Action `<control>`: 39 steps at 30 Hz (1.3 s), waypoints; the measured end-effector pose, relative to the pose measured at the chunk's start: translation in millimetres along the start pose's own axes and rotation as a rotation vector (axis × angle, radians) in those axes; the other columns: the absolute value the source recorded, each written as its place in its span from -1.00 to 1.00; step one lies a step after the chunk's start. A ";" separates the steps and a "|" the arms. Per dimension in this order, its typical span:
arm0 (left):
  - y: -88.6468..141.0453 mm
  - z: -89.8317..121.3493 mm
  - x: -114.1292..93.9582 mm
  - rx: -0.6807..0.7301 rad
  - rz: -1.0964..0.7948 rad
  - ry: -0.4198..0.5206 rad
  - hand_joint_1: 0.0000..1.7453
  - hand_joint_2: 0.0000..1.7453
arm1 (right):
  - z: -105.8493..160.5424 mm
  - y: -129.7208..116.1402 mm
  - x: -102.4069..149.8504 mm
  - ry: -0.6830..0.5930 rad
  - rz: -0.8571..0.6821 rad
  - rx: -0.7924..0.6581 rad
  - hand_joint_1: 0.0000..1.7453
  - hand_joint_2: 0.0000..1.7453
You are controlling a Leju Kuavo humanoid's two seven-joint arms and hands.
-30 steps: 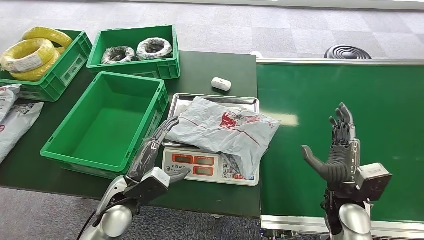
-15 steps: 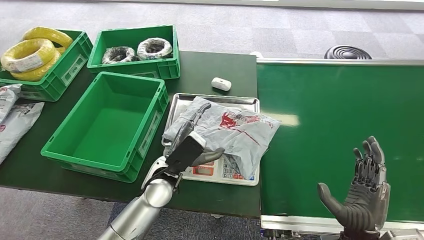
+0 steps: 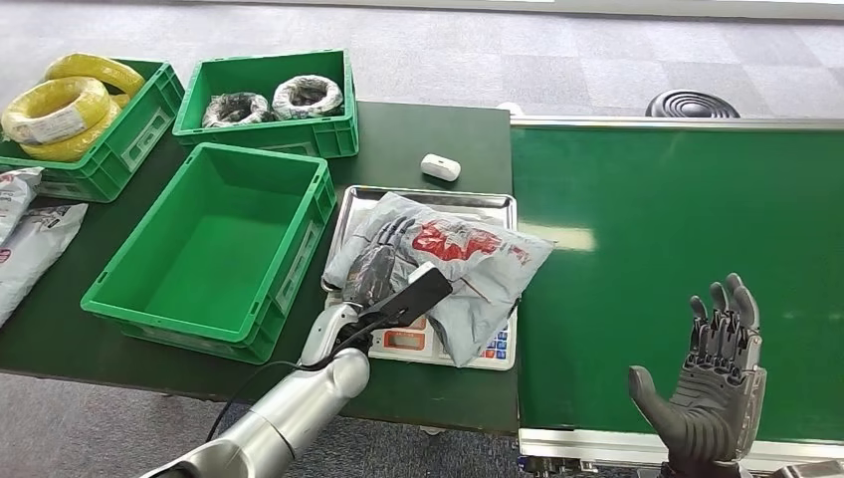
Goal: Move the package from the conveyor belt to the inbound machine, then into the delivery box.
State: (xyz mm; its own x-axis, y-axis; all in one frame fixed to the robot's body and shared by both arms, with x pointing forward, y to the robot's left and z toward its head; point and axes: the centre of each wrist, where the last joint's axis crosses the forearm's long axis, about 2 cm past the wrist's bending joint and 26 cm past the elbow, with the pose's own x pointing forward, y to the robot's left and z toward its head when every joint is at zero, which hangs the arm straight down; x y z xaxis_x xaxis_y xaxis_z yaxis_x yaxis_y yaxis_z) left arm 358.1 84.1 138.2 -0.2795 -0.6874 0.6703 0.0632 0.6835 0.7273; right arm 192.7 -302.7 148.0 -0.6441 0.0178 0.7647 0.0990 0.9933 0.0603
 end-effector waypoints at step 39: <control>175.0 0.1 -36.1 0.546 0.173 -0.142 1.00 1.00 | 9.9 6.8 -11.0 0.135 0.079 0.026 -1.00 1.00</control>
State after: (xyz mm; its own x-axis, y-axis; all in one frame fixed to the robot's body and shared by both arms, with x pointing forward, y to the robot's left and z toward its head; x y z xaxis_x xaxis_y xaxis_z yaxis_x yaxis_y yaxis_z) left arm 379.1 228.5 241.2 -0.4368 -0.5410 0.7187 -0.3727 0.8360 0.4027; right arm 193.0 -295.0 133.6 -0.5269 0.0824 0.8459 0.1249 0.9920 -0.0188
